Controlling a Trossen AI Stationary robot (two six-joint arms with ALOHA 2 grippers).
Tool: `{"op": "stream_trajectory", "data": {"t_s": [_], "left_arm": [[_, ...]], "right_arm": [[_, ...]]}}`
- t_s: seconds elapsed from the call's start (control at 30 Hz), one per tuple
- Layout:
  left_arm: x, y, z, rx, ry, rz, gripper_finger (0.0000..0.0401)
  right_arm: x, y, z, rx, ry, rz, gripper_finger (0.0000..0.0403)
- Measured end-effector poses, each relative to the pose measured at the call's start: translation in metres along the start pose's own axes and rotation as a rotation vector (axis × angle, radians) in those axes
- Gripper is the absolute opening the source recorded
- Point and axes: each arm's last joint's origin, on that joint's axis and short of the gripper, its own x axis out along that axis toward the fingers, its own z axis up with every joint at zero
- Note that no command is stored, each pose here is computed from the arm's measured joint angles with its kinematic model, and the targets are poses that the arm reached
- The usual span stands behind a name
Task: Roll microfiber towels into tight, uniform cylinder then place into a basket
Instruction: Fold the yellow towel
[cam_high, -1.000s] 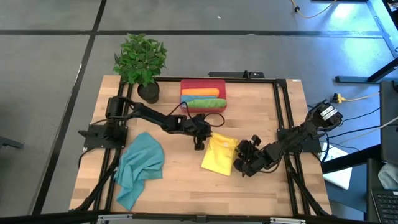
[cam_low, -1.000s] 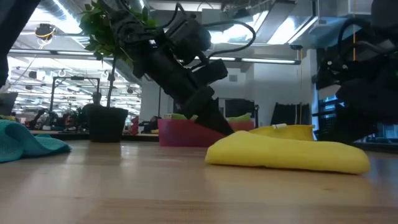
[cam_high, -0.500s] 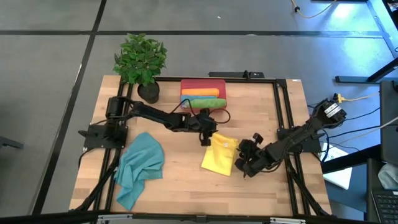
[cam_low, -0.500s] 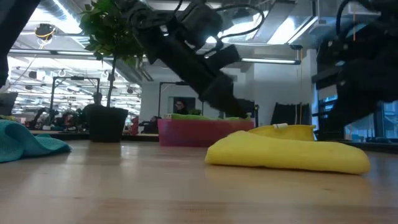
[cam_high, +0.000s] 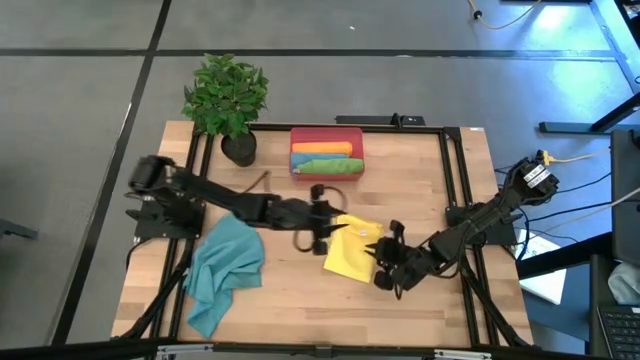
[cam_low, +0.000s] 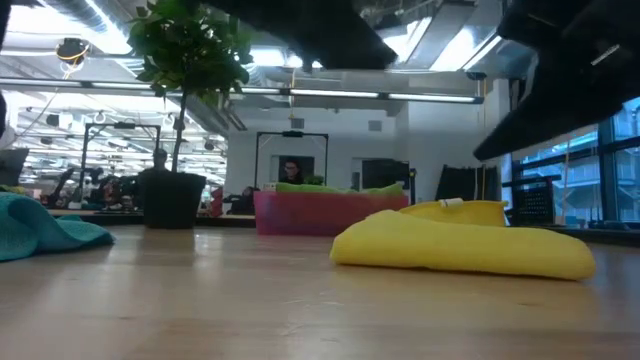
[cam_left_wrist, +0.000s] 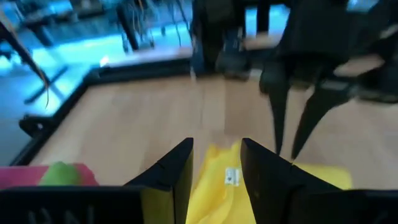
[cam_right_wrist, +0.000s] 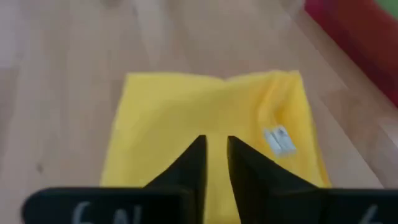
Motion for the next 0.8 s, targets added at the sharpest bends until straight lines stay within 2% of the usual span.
{"op": "stream_trajectory", "data": {"t_s": [0.13,0.23,0.3,0.37,0.47,0.63,0.8], "left_arm": [[-0.026,0.006,-0.022,-0.090,-0.123,0.000,0.0123],[-0.028,0.003,-0.055,-0.178,-0.139,-0.053,0.0123],[-0.022,-0.005,-0.070,-0.207,-0.148,-0.113,0.0123],[-0.018,-0.013,-0.083,-0.199,-0.111,-0.160,0.0123],[-0.005,-0.023,-0.090,-0.170,-0.090,-0.213,0.0123],[0.013,-0.037,-0.099,-0.086,-0.058,-0.435,0.0123],[0.030,-0.043,-0.112,-0.060,-0.018,-0.452,0.0123]], "right_arm": [[0.007,-0.004,0.008,0.013,-0.044,0.002,0.0047],[0.017,-0.011,0.016,0.039,-0.045,0.012,0.0030],[0.029,-0.017,0.021,0.049,-0.022,0.058,0.0016],[0.042,-0.022,0.026,0.051,-0.011,0.096,0.0006],[0.062,-0.030,0.030,0.065,-0.023,0.127,0.0009],[0.086,-0.047,0.029,0.084,0.009,0.094,0.0006],[0.100,-0.062,0.025,0.092,0.051,0.031,0.0007]]}}
